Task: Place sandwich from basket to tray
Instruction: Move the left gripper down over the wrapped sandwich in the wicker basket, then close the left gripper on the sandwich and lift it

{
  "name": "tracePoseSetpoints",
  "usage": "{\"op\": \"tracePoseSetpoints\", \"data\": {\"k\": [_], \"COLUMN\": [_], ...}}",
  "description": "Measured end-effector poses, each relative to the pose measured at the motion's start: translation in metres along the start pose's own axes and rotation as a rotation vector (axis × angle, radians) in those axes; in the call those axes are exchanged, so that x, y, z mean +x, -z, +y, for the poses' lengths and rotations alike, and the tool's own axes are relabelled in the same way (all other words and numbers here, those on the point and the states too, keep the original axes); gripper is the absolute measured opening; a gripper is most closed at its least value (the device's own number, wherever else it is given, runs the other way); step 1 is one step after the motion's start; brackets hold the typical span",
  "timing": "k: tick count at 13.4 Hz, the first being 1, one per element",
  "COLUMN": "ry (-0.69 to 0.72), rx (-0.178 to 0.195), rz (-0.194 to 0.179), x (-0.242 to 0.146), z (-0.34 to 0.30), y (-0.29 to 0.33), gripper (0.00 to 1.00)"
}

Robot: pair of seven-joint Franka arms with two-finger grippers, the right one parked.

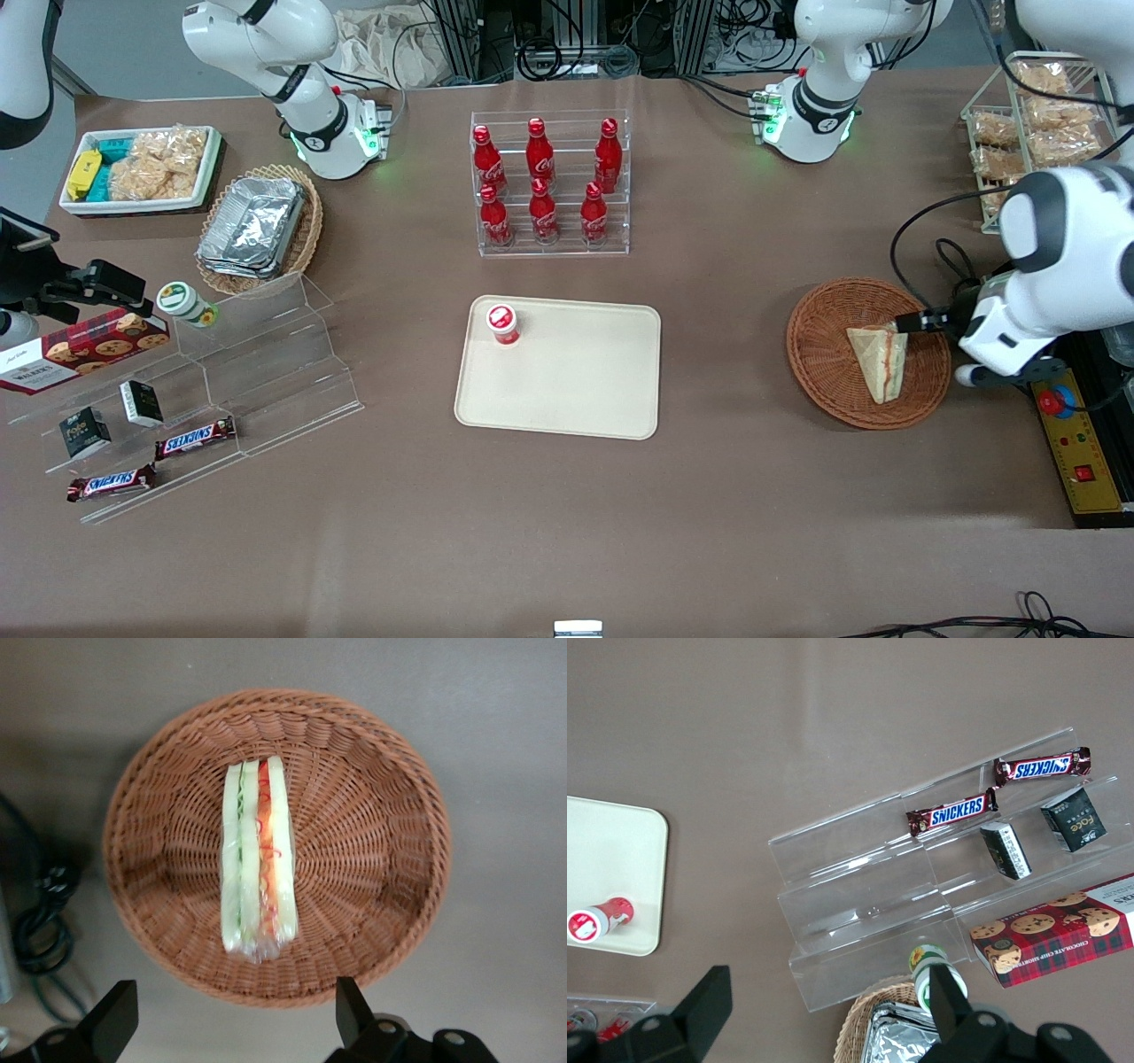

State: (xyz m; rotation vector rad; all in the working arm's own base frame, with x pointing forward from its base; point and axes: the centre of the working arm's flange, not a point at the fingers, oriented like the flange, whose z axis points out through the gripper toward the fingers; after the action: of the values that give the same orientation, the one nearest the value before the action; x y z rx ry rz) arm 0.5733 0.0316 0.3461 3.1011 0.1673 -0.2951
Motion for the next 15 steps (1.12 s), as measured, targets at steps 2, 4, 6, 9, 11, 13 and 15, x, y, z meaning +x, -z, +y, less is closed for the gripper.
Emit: {"op": "tracePoseSetpoints", "data": {"k": [2, 4, 6, 9, 11, 13, 15], "ry": [0.000, -0.004, -0.007, -0.008, -0.007, -0.007, -0.007], "rx": [0.000, 0.006, 0.009, 0.008, 0.007, 0.007, 0.007], "rz": [-0.015, -0.029, -0.025, -0.015, -0.013, -0.012, -0.006], "x": [0.002, 0.003, 0.004, 0.005, 0.007, 0.007, 0.009], "z": [-0.001, -0.001, -0.002, -0.002, -0.002, -0.002, -0.002], "y": [-0.037, -0.062, -0.079, -0.098, -0.103, -0.103, -0.098], "gripper": [1.00, 1.00, 1.00, 1.00, 0.86, 0.61, 0.43]}}
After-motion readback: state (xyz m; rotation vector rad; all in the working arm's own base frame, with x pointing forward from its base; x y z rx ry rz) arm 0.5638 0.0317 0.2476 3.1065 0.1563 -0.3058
